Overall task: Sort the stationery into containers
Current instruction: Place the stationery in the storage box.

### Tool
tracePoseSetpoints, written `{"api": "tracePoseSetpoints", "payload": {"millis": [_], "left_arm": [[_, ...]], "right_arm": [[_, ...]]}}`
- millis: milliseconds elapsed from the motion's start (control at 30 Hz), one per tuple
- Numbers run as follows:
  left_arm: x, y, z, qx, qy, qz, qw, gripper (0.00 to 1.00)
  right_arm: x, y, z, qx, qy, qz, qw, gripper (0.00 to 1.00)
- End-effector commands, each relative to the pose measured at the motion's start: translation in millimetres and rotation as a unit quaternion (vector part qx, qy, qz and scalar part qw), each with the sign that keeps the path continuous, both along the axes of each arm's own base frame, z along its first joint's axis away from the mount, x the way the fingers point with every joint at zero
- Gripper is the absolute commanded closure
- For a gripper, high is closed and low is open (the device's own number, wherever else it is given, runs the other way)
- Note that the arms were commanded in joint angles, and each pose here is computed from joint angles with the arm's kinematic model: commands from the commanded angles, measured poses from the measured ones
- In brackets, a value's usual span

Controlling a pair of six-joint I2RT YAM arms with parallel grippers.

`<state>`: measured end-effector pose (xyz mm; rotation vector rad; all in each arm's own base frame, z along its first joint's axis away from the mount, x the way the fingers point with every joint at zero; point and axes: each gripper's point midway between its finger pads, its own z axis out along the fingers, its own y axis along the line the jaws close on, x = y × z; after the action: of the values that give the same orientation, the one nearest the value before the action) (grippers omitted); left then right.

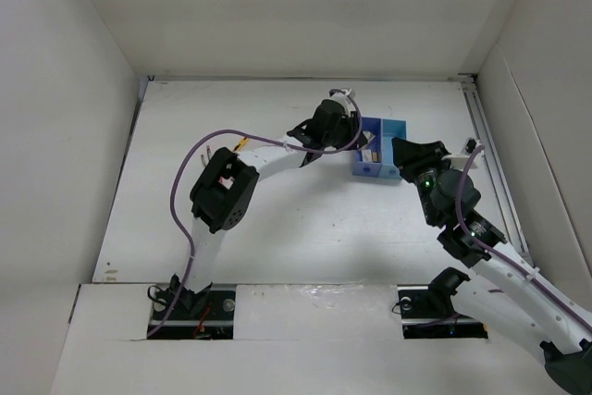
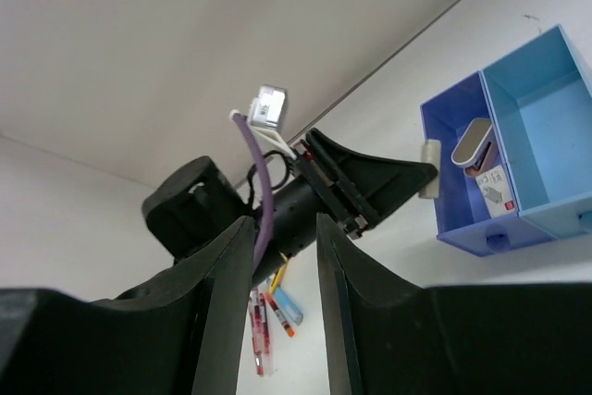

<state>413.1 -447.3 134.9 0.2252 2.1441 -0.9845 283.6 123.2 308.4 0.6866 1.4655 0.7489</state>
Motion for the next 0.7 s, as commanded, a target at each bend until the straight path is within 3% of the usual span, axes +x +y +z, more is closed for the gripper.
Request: {"api": "tracePoseSetpoints", "payload": {"millis": [0, 33, 67, 167, 400, 500, 533, 567, 633, 667], "left_arm": [[1, -18, 43, -0.049, -0.025, -0.022, 0.998, 0.76], [0, -18, 40, -0.049, -0.025, -0.022, 0.998, 0.65], [1, -18, 43, -0.053, -0.029, -0.022, 0.998, 0.60], [-4, -16, 44, -0.054, -0.027, -0.026, 0.998, 0.51], [-10, 9, 64, -0.034, -0.061, -0.001, 0.998, 0.49], [-6, 47, 51, 0.004, -0.063, 0.062, 0.996, 0.52], [1, 73, 66, 0.004, -0.077, 0.099, 0.992, 0.52], [-6, 96, 39, 0.027, -0.054, 0.120, 0.991, 0.53], [-9, 136, 50, 0.022, -0.056, 0.173, 0.983, 0.53], [-9, 173, 26, 0.055, -0.047, 0.222, 0.972, 0.53]], "right_arm": [[0, -2, 14, 0.019, -0.023, -0.007, 1.000, 0.61], [0, -2, 14, 0.019, -0.023, -0.007, 1.000, 0.61], [0, -2, 14, 0.019, -0.023, -0.007, 1.000, 0.61], [1, -1, 11, 0.017, -0.019, -0.007, 1.000, 0.61], [5, 4, 5, 0.010, -0.010, -0.001, 1.000, 0.61], [4, 6, 9, 0.008, -0.014, 0.007, 1.000, 0.61], [3, 8, 9, 0.008, -0.014, 0.014, 1.000, 0.61], [5, 10, 6, 0.004, -0.010, 0.014, 1.000, 0.63], [7, 11, 7, 0.003, -0.009, 0.014, 1.000, 0.72], [6, 13, 7, 0.003, -0.009, 0.020, 1.000, 0.74]]}}
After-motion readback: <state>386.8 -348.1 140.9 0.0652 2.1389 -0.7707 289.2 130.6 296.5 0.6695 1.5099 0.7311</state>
